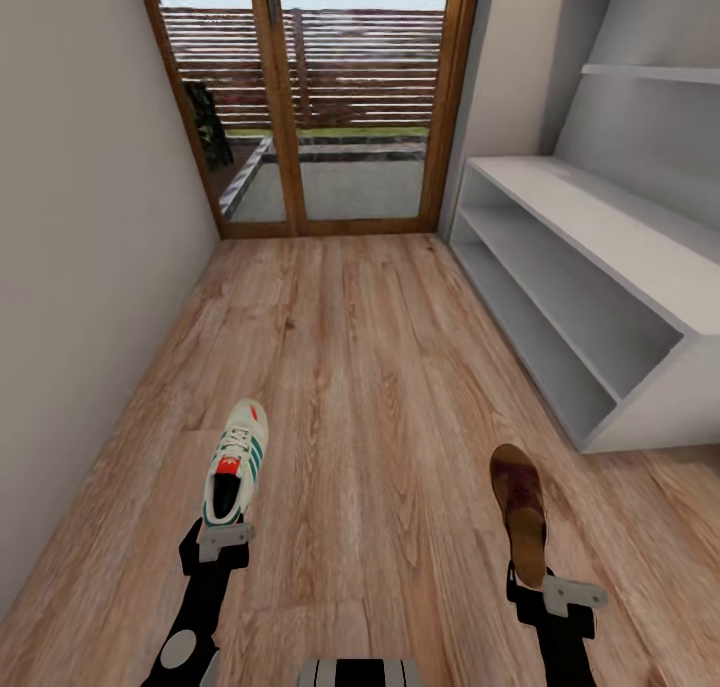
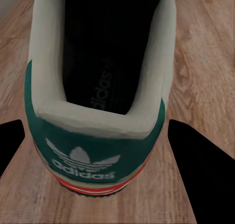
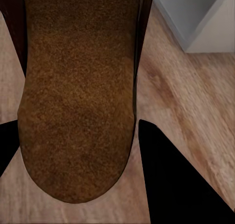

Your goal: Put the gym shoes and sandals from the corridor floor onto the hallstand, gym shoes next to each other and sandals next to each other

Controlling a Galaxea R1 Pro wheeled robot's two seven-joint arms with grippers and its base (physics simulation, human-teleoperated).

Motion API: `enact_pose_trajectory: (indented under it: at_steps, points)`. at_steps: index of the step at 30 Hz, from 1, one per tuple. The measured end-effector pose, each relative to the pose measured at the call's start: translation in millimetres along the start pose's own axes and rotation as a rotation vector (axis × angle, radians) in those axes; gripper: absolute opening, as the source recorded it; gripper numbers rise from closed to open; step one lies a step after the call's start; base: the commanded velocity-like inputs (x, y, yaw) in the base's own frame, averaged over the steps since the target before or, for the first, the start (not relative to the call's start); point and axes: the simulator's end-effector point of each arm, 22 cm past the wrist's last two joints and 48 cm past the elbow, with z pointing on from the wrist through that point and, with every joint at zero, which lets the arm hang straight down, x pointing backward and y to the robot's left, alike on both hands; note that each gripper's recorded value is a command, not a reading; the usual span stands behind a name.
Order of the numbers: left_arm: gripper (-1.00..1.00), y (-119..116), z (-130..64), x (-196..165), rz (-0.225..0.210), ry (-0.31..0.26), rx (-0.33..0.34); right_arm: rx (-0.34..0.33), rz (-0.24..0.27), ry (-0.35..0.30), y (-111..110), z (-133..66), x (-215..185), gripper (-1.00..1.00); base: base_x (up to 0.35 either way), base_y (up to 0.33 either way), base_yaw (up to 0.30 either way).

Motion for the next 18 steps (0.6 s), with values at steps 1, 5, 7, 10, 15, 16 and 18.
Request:
enact_pose_trajectory:
  at_steps: [1, 5, 7, 10, 15, 16, 18]
  points:
    - [-1.0, 0.0, 0.0, 0.0, 0.0, 0.0, 0.0, 0.0, 0.0, 0.0, 0.0, 0.0, 0.0, -1.0, 0.321, 0.107, 0.0]
    - [-1.0, -0.5, -0.1, 0.0, -0.001, 0.0, 0.0, -0.009, -0.003, -0.001, 4.1, -0.7, -0.1, -1.0, 0.321, 0.114, 0.0]
    - [-1.0, -0.8, -0.1, 0.1, -0.001, 0.0, 0.001, -0.013, -0.004, 0.002, 5.5, -1.1, 1.2, -1.0, 0.32, 0.119, 0.0]
    - [-1.0, -1.2, -0.2, 0.1, -0.001, 0.0, 0.001, -0.018, -0.007, 0.007, 7.8, -1.8, 4.1, -1.0, 0.32, 0.111, 0.0]
    - [-1.0, -1.8, -0.3, 0.1, -0.002, 0.001, 0.002, -0.021, -0.01, 0.014, 9.3, -2.5, 7.4, -1.0, 0.321, 0.089, 0.0]
    - [-1.0, -1.9, -0.3, 0.1, -0.003, 0.001, 0.002, -0.021, -0.011, 0.014, 9.3, -2.5, 7.6, -1.0, 0.321, 0.084, 0.0]
    - [-1.0, -2.0, -0.3, 0.1, -0.003, 0.001, 0.002, -0.021, -0.011, 0.015, 9.1, -2.5, 8.3, -1.0, 0.321, 0.089, 0.0]
